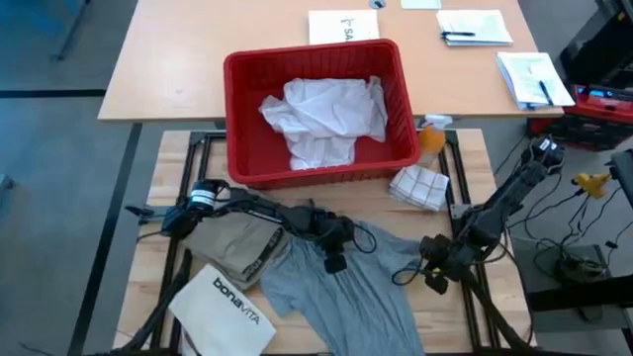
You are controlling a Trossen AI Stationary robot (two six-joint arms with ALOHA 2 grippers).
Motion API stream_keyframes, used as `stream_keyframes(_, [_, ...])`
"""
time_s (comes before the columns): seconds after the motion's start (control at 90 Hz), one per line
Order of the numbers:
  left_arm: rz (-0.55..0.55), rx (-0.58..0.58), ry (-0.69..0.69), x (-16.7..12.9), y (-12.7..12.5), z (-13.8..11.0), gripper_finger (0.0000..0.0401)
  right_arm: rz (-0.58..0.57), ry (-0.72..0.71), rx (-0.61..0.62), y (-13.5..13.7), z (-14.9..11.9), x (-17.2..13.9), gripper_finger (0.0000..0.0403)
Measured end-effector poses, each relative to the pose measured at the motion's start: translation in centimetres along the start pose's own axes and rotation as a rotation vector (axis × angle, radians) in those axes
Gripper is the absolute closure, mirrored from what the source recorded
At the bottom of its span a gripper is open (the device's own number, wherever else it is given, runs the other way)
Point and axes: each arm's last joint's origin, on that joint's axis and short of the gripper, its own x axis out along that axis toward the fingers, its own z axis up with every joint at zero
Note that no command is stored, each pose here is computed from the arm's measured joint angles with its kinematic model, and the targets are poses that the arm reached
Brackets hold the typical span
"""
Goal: Fold laundry
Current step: Fold the gray shirt
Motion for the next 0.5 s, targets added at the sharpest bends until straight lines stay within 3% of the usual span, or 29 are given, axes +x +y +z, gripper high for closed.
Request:
stream_keyframes(0.122, [-0.001,0.000,-0.003,0.0,0.0,0.0,0.0401,0.112,-0.041,-0.053,1.3,0.4,0.4,0.0403])
stream_keyframes(0.289, [-0.009,0.001,-0.024,0.0,-0.1,0.2,0.0401,-0.134,0.106,-0.020,-0.8,-0.8,1.7,0.0402])
stream_keyframes(0.344, [-0.010,0.002,-0.029,0.0,-0.1,0.2,0.0401,-0.166,0.155,-0.013,-1.0,-1.0,2.0,0.0393])
stream_keyframes(0.4, [-0.010,0.002,-0.029,0.0,-0.1,0.2,0.0401,-0.141,0.159,-0.011,-0.5,-0.9,2.0,0.0372])
stream_keyframes(0.5, [-0.011,0.002,-0.029,0.0,-0.1,0.3,0.0401,0.004,0.093,-0.035,1.5,-0.2,1.7,0.0308])
